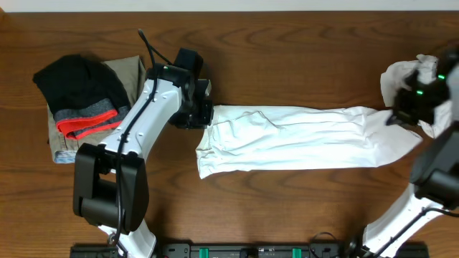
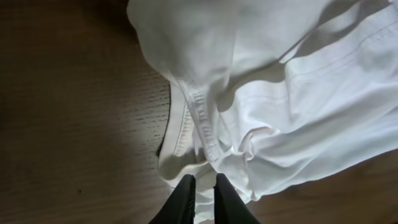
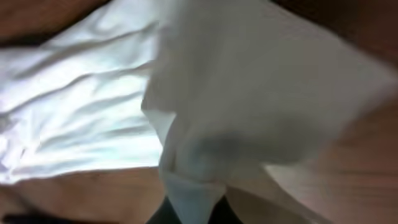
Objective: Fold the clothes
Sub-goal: 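Fold the shirt's right end leftward with the right gripper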
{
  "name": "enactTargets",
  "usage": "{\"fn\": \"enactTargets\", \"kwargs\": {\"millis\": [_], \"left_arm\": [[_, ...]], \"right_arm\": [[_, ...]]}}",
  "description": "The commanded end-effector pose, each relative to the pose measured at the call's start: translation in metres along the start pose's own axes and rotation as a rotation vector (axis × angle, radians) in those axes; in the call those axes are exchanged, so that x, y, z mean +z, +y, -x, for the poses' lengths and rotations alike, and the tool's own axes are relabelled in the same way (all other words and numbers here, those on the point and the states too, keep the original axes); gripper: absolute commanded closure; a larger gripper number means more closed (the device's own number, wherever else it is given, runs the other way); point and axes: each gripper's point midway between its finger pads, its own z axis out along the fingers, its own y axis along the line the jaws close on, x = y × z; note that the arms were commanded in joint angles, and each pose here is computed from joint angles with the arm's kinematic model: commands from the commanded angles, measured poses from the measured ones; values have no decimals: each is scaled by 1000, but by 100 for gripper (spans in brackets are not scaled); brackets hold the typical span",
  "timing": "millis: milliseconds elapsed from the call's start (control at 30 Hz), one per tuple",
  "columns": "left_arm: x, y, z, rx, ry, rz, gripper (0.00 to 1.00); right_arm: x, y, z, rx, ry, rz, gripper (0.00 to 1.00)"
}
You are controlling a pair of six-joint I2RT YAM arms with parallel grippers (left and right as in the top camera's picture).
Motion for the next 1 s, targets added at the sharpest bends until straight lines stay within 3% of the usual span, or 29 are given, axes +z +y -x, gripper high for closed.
{"fn": "enactTargets", "kwargs": {"millis": [0,333,700,833,967], "left_arm": [[-3,3,3,-5,-8,12,87],[-3,3,3,-5,-8,12,87],[-3,3,3,-5,-8,12,87],[-3,3,3,-5,-8,12,87],[-3,3,3,-4,-8,12,87]], "right_arm": [[-2,31,-3,-38,-9,-51,99],[23,120,-28,-232,33,-146,99],[46,181,-65,-397,54,-239,99],[51,195,-76,-450,64,-250,70],[54,201,-83,-485,71,-262,66]]}}
